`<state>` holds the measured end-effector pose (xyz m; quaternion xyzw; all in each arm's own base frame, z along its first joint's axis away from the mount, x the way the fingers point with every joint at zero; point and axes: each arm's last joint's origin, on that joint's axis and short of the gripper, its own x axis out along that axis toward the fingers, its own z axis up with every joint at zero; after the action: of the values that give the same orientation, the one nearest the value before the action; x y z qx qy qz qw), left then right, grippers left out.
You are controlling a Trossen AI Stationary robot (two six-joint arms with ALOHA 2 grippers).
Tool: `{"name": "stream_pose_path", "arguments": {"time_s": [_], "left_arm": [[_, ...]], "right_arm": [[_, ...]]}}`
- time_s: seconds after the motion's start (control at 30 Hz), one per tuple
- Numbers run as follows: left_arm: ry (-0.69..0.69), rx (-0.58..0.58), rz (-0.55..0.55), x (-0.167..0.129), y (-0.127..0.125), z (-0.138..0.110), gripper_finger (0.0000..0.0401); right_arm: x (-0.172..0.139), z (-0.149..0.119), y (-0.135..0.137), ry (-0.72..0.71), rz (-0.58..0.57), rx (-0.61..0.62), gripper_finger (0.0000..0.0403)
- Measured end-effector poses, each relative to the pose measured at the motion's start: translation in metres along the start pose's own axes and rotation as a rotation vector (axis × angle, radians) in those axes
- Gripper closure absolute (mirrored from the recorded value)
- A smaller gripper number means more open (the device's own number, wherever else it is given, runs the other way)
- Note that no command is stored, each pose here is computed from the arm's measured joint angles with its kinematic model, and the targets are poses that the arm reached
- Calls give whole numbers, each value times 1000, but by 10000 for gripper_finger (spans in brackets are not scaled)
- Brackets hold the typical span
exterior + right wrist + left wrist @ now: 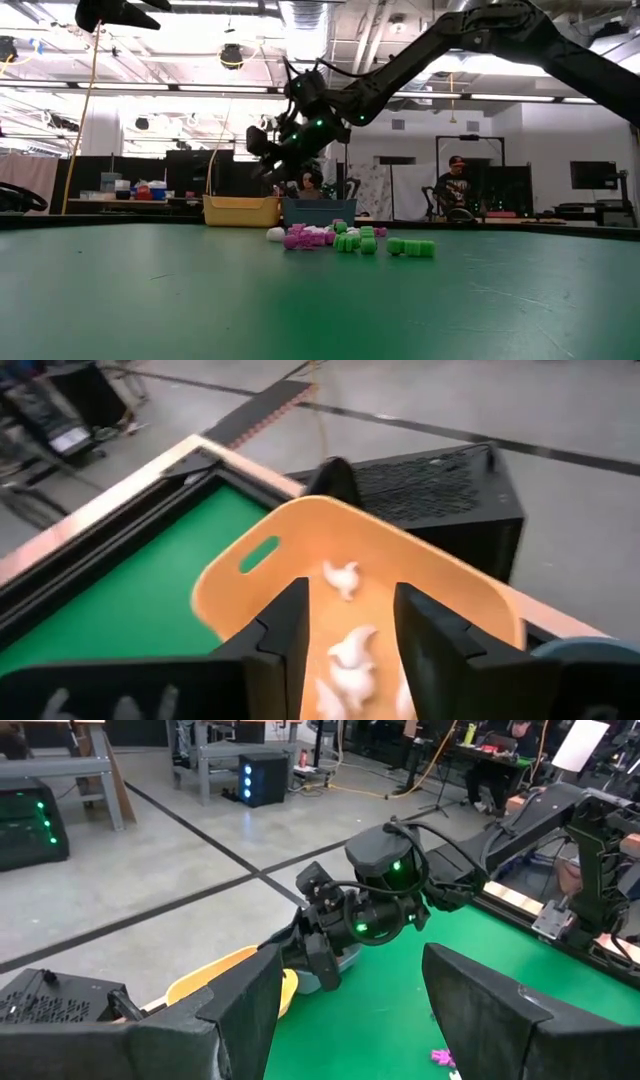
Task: Sort Halloween decoration
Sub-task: Put the pink skeleton into the yellow bin
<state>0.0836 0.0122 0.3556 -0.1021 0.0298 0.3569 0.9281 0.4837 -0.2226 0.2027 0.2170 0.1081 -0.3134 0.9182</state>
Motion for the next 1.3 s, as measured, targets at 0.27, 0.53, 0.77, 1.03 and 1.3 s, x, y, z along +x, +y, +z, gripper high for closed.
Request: {"name": "stream_pose_path", "arguments": {"time_s": [0.27,0.53,0.77,1.03,1.3], "left_arm": [[2,0,-6,0,0,0,170],[3,0,-9,0,0,0,170],[11,-3,-33,0,-1,0,170],[17,2,-31,0,-1,-1,170],[27,-7,-27,0,0,-2,170]], "right_arm": [[-61,70,24,-62,89,-174,259],[-191,135,29,118,36,-405,269],[-281,103,25,471,-94,-434,269],[-339,19,26,339,-162,-278,269],[-310,-71,37,210,-58,-245,269]]}}
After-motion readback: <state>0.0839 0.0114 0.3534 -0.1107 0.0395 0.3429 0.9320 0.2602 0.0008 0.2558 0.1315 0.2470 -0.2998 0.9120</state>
